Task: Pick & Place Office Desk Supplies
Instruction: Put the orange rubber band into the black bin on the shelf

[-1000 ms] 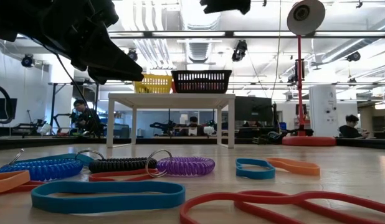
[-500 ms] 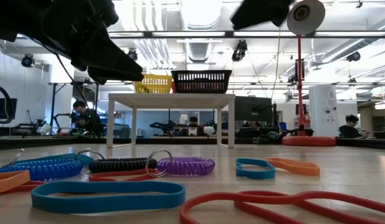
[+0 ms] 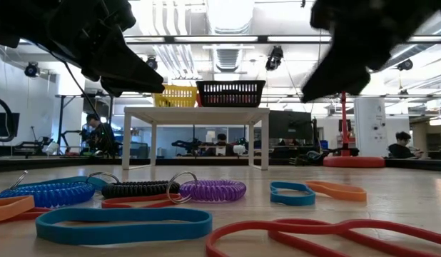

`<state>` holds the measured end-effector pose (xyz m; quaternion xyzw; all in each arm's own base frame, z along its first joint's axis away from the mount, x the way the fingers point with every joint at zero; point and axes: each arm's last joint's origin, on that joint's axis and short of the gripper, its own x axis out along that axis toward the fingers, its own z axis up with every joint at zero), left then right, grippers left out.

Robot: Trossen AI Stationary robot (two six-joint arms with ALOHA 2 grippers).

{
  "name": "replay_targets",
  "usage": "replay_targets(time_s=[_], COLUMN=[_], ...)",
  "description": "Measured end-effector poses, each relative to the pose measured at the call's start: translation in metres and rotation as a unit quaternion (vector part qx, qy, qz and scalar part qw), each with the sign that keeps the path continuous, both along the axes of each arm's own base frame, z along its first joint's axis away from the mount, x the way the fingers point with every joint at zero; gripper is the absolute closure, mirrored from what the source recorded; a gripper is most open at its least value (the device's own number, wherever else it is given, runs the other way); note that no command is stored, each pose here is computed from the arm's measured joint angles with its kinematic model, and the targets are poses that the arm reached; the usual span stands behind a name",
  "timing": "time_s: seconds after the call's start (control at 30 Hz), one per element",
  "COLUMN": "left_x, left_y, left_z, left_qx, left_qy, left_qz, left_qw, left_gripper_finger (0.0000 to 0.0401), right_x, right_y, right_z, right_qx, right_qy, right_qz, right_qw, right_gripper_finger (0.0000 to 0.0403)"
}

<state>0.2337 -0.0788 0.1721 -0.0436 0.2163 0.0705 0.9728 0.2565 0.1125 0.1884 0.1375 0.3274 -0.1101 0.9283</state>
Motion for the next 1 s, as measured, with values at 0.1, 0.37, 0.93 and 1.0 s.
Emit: replay_targets(time_s=[0.1, 0.37, 0.93, 1.0], left_x=[0.000, 0.000, 0.000, 0.000], left_y=[0.000, 0.000, 0.000, 0.000], left_z=[0.000, 0.000, 0.000, 0.000], left_qx=[0.000, 0.000, 0.002, 0.002], left_qy=[0.000, 0.000, 0.000, 0.000], left_qz=[0.000, 0.000, -0.001, -0.001], left_qw=[1.000, 1.000, 1.000, 1.000], left_gripper_finger=[0.0238, 0.0238, 0.0238, 0.0238], right_x=[0.001, 0.013, 0.032, 0.032], right_y=[0.005, 0.013, 0.024, 0.024], right_z=[-0.021, -0.067, -0.086, -0.086], right_qx=[0.043, 0.035, -0.034, -0.035], right_qy=[-0.017, -0.008, 0.074, 0.077], right_qz=[0.061, 0.130, 0.210, 0.209], right_qw=[0.997, 0.991, 0.974, 0.974], right_gripper_finger=[0.0255, 0.0213, 0.0258, 0.0281])
